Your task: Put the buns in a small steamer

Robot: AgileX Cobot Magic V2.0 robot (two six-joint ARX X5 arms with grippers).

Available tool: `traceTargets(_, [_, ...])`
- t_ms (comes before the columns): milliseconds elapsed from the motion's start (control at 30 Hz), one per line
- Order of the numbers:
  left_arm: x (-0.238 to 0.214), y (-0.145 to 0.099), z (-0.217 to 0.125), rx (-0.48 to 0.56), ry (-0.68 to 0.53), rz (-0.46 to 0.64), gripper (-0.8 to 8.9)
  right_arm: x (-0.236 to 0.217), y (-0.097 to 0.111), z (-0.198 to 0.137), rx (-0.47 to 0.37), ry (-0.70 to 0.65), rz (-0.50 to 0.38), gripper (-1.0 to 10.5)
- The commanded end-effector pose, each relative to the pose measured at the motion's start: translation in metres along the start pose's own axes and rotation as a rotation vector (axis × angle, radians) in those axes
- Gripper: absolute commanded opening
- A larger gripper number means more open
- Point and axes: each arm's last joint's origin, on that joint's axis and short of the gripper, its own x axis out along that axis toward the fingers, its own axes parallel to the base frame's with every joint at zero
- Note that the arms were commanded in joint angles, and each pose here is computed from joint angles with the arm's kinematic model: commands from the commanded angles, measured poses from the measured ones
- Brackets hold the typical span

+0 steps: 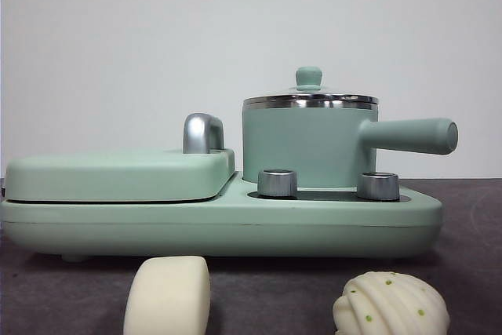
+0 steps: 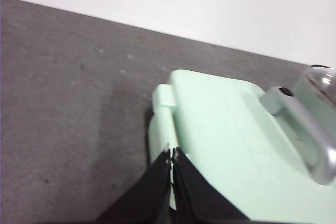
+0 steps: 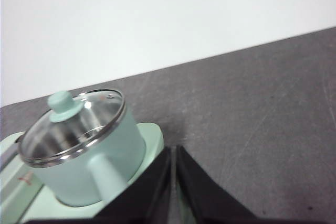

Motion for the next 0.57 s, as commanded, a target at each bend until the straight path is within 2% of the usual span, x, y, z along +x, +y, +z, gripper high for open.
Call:
traceTargets(33, [-0.002, -0.009, 0.022, 0.004, 0.030, -0.029, 0.10, -0.007, 0.010, 0.022, 0.003, 0.015, 0.024, 0.1])
traceTargets(167, [0.000, -0.022, 0.052, 0.042, 0.101, -0.085, 0.10, -0.012, 0.024, 0.051, -0.039, 0.062, 0.104, 0.1])
traceTargets(333, [0.006, -0.038, 0.089, 0.094, 0.164, -0.162, 0.10, -0.009, 0.039, 0.082, -0.108, 0.187, 0.231, 0.1])
traceTargets(567, [0.017, -0.060, 0.126, 0.144, 0.218, -0.338, 0.10, 0.000, 0.051, 0.110, -0.220, 0.312, 0.355, 0.1])
